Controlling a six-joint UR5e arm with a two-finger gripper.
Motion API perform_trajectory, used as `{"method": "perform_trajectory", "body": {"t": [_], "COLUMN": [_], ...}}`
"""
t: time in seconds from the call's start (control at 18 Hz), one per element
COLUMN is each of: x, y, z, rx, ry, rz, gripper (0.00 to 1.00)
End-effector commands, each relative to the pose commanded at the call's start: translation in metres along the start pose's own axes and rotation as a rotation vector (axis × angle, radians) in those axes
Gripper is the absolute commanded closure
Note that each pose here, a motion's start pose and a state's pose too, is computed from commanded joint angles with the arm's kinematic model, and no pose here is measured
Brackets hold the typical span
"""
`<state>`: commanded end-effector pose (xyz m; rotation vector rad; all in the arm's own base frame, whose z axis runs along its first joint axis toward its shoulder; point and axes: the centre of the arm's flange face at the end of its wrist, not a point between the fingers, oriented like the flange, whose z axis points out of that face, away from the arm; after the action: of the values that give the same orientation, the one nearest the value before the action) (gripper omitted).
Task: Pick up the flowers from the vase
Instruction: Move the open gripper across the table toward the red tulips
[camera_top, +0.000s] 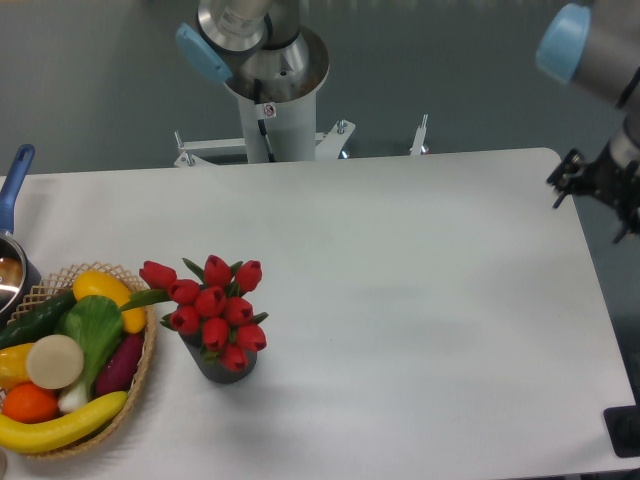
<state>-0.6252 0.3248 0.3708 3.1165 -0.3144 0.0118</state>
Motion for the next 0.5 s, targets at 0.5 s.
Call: {"method": "perform_trajectory", "body": {"t": [0.5], "x": [0.0045], "y": [-0.0069], "z": [0.0029], "rx": [0.021], "ry": [-0.007], "rz": [0.003], "gripper": [0.0]}}
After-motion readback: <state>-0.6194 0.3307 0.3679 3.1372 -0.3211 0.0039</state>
